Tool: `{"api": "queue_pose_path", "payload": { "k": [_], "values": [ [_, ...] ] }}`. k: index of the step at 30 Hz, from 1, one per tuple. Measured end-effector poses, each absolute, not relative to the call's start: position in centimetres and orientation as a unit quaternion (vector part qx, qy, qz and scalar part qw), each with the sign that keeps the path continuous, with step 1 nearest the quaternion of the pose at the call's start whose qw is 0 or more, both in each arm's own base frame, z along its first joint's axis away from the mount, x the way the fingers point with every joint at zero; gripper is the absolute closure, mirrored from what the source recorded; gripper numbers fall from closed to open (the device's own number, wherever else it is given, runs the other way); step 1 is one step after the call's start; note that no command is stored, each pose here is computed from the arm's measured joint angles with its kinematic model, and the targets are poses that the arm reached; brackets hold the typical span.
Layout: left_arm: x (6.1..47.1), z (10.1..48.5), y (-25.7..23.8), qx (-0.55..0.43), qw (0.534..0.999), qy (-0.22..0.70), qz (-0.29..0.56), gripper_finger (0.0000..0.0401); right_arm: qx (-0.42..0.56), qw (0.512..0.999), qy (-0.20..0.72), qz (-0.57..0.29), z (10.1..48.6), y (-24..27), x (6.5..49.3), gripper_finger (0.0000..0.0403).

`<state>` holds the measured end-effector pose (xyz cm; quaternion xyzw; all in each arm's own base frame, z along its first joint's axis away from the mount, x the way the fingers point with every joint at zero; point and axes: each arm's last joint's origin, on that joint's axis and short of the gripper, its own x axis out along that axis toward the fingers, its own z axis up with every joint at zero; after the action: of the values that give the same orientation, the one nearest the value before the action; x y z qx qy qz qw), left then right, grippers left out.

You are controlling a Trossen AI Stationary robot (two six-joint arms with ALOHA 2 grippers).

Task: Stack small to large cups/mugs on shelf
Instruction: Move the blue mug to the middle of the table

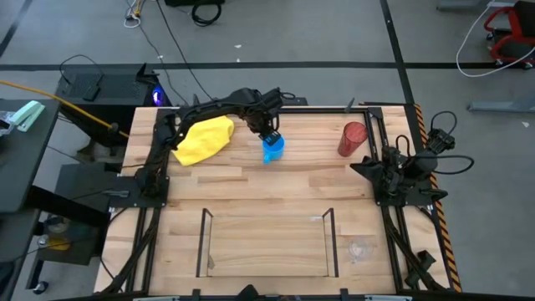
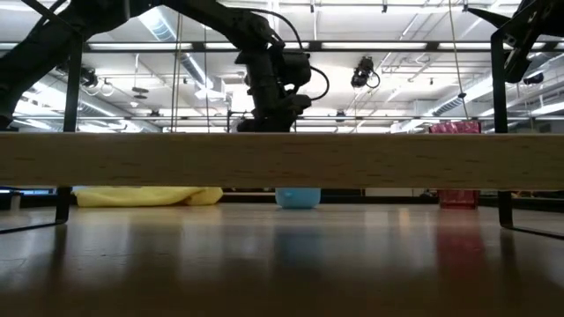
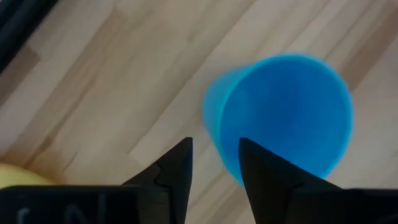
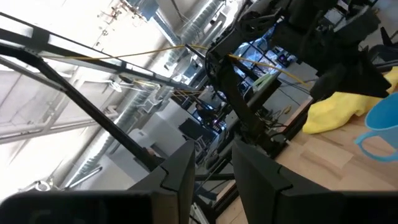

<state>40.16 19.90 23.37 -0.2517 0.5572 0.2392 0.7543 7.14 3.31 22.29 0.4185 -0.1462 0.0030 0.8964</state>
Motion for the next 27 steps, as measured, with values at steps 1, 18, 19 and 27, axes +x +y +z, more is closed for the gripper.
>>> {"api": "queue_pose_path", "payload": {
  "k": [1,18,19,27],
  "values": [
    [40.3,23.2,20.0,-0.255,0.755,0.554,0.243,0.0261,0.418,0.897,-0.145,0.003,22.3,3.3,7.2,0.0288],
    [40.8,21.2,20.2,-0.276,0.734,0.568,0.250,0.0291,0.415,0.900,-0.135,-0.003,22.1,3.5,7.4,0.0288],
    [40.8,21.2,20.1,-0.279,0.732,0.568,0.252,0.0299,0.415,0.900,-0.135,-0.003,22.1,3.5,7.4,0.0288],
    [40.9,21.2,19.8,-0.300,0.723,0.562,0.267,0.0388,0.414,0.900,-0.135,-0.003,22.1,3.5,7.4,0.0288]
  ]
}}
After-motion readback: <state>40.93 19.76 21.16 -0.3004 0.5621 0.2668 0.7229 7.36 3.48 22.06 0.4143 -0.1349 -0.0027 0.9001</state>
